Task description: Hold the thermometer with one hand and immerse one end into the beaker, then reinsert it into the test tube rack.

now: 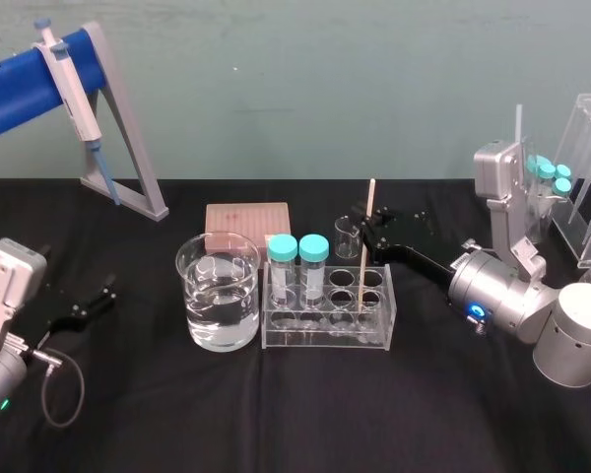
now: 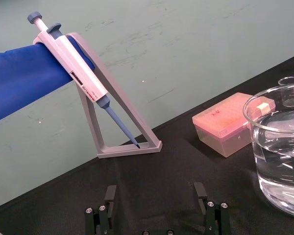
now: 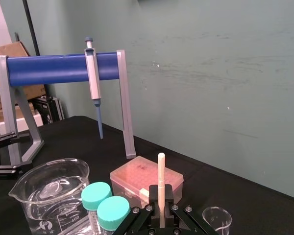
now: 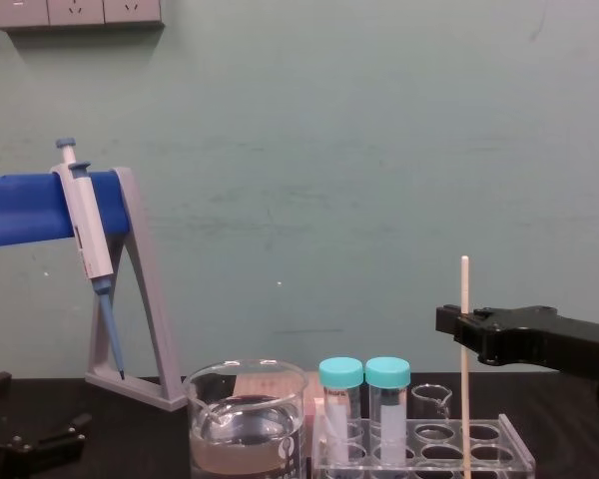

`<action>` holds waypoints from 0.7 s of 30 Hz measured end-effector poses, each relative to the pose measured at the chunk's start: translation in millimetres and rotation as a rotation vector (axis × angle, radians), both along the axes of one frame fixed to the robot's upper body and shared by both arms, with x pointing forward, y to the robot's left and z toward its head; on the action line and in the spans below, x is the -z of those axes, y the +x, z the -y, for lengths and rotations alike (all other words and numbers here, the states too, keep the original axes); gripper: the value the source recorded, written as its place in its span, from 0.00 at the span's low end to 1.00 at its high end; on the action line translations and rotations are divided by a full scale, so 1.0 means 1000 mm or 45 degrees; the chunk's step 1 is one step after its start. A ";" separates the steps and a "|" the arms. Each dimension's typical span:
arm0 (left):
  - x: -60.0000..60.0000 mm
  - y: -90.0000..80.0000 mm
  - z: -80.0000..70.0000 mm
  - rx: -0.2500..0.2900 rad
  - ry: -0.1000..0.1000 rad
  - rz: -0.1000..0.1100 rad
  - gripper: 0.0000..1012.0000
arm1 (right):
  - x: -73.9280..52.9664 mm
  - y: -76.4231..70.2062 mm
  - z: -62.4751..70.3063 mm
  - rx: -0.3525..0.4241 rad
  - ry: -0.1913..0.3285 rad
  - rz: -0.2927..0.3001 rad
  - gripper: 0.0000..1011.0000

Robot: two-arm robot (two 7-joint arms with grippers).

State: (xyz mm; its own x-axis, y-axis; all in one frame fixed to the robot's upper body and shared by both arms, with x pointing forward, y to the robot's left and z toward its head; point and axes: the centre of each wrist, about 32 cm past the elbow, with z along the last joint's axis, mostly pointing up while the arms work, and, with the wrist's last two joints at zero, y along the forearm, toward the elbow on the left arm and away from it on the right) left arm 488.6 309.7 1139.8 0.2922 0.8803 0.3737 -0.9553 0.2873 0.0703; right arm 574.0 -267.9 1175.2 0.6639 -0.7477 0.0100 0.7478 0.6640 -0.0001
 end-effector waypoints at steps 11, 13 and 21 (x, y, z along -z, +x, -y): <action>0.000 0.000 0.000 0.000 0.000 0.000 0.99 | -0.003 -0.002 0.002 0.022 -0.003 0.009 0.27; 0.000 0.000 0.000 0.000 0.000 0.000 0.99 | -0.004 -0.002 0.002 0.026 -0.006 0.009 0.36; 0.000 0.000 0.000 0.000 0.000 0.000 0.99 | -0.004 -0.003 0.003 0.035 -0.007 0.009 0.61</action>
State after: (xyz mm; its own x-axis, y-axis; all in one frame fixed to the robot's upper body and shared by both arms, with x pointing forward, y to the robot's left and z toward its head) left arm 488.6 309.7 1139.8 0.2923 0.8803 0.3737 -0.9552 0.2874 0.0702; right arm 570.5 -271.3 1179.1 0.6428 -0.7658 0.0184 0.7659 0.6430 0.0015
